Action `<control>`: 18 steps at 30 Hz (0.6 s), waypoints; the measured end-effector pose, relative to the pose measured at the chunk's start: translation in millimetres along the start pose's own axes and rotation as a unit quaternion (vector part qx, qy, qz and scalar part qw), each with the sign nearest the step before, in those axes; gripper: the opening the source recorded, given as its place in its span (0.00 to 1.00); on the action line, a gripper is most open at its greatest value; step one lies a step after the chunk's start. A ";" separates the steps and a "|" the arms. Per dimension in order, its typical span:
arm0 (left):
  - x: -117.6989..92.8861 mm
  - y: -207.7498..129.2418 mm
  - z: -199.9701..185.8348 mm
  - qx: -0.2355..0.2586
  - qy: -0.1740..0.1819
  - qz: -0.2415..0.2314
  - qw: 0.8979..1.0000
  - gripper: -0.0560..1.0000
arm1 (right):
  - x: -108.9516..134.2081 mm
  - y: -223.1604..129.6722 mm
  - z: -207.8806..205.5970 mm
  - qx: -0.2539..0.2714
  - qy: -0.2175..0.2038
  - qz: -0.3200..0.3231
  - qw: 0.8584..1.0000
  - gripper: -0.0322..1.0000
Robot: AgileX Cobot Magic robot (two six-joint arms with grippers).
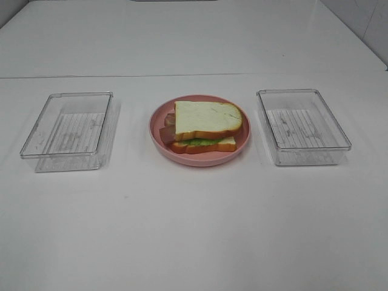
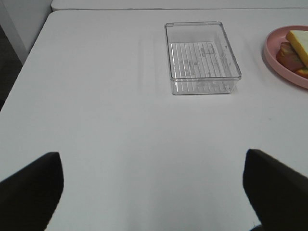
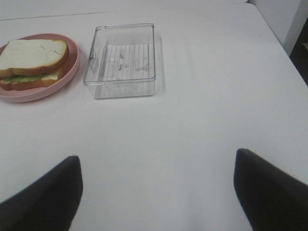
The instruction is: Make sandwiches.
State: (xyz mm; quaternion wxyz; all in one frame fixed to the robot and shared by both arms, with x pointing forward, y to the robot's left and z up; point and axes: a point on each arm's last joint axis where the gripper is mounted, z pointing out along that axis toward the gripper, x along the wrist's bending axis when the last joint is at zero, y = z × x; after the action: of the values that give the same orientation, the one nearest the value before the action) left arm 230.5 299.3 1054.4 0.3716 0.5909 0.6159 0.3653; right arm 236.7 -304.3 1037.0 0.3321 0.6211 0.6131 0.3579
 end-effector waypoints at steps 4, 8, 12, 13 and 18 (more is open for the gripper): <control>0.0 0.0 0.0 0.000 0.000 0.000 1.000 0.96 | 1.4 -0.8 0.0 0.004 0.008 -0.006 1.000 0.81; 0.0 0.0 0.0 0.000 0.000 0.000 1.000 0.96 | 1.5 -0.8 0.0 0.004 0.008 -0.006 1.000 0.81; 0.0 0.0 0.0 0.000 0.000 0.000 1.000 0.96 | 1.6 -0.8 0.0 0.004 0.009 -0.006 1.000 0.81; 0.0 0.0 0.0 0.000 0.000 0.000 1.000 0.96 | 1.6 -0.8 0.0 0.004 0.009 -0.006 1.000 0.81; 0.0 0.0 0.0 0.000 0.000 0.000 1.000 0.96 | 1.6 -0.8 0.0 0.004 0.009 -0.006 1.000 0.81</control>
State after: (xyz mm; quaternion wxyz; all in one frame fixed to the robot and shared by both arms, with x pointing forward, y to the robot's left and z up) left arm 230.5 299.3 1054.4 0.3716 0.5909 0.6159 0.3653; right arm 236.2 -302.7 1036.4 0.3259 0.6158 0.6212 0.3588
